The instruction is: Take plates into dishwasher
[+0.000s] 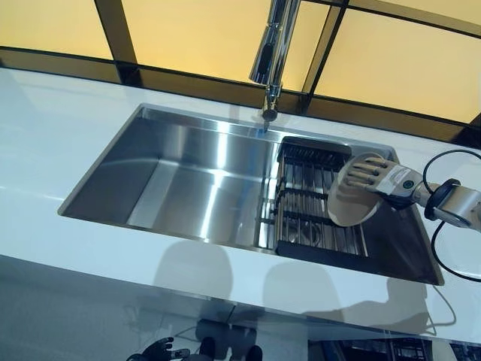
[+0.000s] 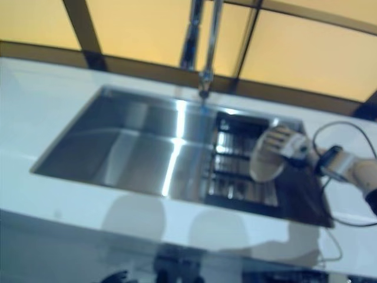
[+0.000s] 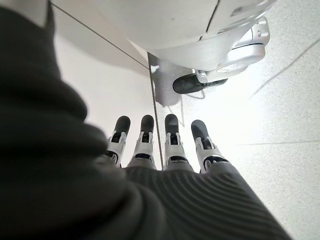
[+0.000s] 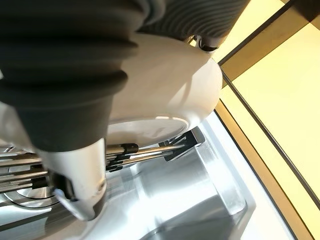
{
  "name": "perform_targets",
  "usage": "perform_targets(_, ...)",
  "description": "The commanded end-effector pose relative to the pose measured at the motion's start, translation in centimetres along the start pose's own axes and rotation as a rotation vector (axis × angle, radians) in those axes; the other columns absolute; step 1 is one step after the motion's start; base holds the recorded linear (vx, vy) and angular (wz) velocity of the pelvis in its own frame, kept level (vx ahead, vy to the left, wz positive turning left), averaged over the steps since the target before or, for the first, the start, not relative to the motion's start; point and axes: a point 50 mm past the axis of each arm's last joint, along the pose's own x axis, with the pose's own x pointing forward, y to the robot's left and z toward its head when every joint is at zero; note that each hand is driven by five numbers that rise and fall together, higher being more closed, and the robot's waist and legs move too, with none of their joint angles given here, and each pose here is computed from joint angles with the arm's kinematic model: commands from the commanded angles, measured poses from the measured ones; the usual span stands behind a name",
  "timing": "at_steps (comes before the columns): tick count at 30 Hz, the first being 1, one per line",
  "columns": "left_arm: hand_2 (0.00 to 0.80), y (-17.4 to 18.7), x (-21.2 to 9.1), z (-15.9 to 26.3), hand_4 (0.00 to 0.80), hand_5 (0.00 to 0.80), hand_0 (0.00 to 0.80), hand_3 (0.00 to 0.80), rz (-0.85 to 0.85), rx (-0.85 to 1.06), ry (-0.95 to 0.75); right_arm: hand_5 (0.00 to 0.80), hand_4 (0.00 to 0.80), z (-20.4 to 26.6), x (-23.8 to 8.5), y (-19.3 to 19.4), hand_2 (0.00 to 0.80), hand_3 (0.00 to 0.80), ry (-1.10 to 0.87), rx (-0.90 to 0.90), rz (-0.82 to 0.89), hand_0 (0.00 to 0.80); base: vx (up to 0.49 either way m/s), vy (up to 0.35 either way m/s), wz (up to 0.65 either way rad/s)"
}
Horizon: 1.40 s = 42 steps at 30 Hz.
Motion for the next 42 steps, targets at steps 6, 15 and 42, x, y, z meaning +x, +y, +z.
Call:
perform_targets(6,0.0,1.0,0.1,1.7,0.0,0.0,0.0,0.0,0.027,-0.006,-0.064,0.0,0.0,-2.7,-1.1,-0.9,0.0,0.0,0.133,-0.013,-0.02,0.0,0.0,0.0,0.0)
perform_targets(15,0.0,1.0,0.2,1.9,0.0,0.0,0.0,0.0,0.026,-0.006,-0.071,0.041,0.041,-2.7,-1.2,-0.7,0.041,0.041,0.155,-0.009,-0.033,0.041,0.0,0.0,0.0)
perform_targets(42,0.0,0.6,0.4,2.6,0.0,0.0,0.0,0.0,0.02,-0.009,-0.093,0.0,0.0,-2.7,-0.6,-2.1,0.0,0.0,0.216,0.05,-0.167,0.0,0.0,0.0,0.0)
